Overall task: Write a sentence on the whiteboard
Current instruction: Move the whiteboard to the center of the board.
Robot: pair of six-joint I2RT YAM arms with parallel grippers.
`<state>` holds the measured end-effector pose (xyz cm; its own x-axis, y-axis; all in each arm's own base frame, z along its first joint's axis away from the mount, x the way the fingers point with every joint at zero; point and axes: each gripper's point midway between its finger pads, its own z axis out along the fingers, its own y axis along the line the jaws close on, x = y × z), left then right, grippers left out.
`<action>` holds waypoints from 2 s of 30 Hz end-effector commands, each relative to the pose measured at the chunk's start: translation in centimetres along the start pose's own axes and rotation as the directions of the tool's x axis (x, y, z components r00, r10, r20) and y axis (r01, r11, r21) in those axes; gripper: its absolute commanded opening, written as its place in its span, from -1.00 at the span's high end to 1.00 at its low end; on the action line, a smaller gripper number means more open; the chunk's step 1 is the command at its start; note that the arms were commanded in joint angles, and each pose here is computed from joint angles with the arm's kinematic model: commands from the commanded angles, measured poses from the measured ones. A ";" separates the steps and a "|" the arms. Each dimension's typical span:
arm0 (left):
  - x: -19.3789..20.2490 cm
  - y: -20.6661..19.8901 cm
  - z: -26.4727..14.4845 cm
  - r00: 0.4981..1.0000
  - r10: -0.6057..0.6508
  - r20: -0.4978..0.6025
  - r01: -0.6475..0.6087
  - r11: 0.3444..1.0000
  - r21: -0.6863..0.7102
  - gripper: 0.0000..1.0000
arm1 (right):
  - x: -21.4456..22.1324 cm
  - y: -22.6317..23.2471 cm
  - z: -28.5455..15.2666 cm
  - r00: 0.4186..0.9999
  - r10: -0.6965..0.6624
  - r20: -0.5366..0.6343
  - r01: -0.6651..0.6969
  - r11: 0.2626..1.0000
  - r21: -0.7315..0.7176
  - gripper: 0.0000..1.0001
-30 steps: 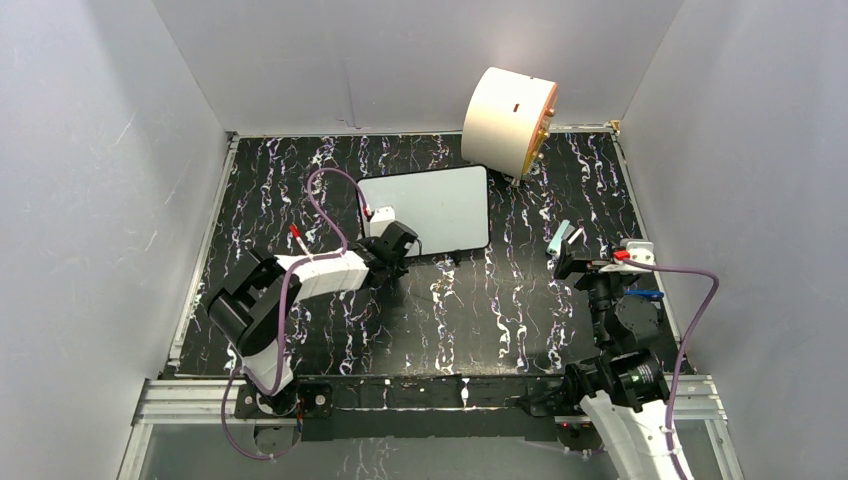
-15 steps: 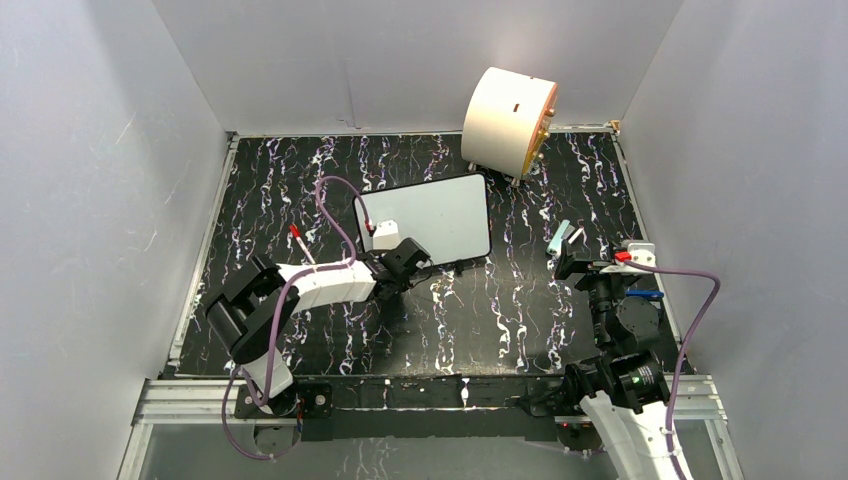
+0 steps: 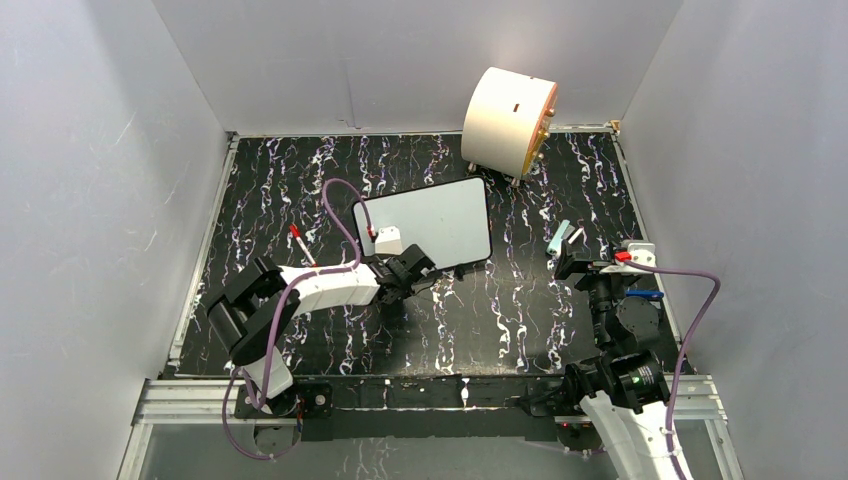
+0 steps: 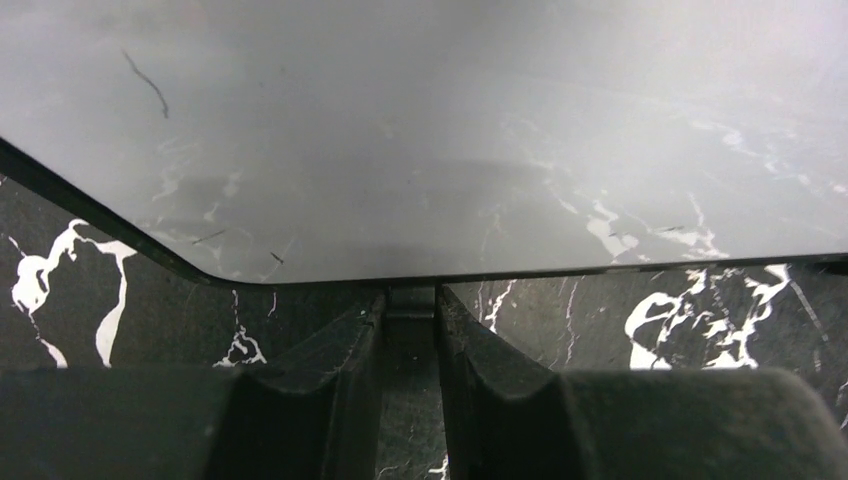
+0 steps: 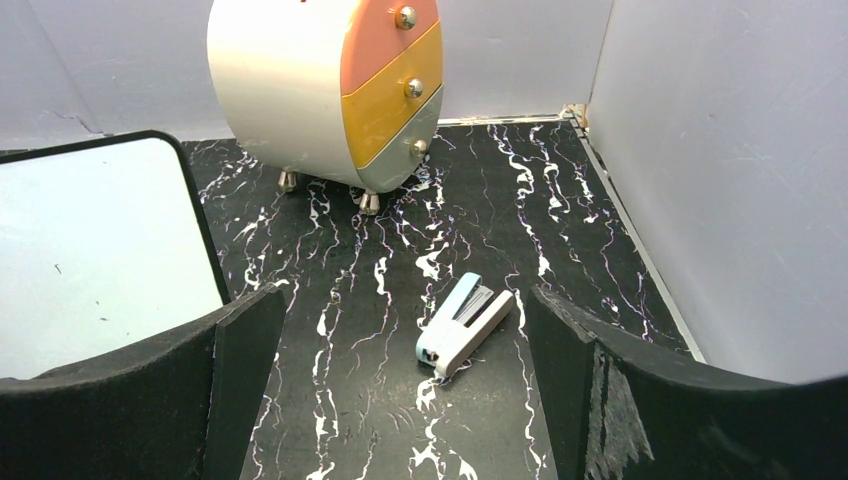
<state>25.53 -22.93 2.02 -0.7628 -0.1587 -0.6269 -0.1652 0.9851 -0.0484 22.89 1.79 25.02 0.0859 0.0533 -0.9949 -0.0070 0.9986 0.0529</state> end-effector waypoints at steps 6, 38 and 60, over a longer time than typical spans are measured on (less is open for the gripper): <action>0.4 0.4 -2.0 0.999 0.024 -0.038 -0.025 1.000 -0.008 0.38 | -1.5 0.2 0.1 0.998 0.023 0.058 -0.023 1.000 -0.008 -0.97; -3.2 -3.6 -6.4 1.000 0.026 0.011 -0.027 0.973 0.228 0.12 | -1.0 0.0 0.3 0.999 0.013 0.039 -0.013 1.000 0.004 -0.97; -18.9 6.8 -13.6 0.938 0.005 0.346 -0.042 0.994 0.100 -0.50 | -0.2 -0.1 0.6 1.000 -0.005 0.001 0.005 1.000 0.015 -0.97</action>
<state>29.07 -18.23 20.02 -0.5860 -0.1315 -0.7996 -0.0278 0.9894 -0.1424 23.33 1.90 24.28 0.0521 0.0423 -0.9977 -0.0042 0.9991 0.0421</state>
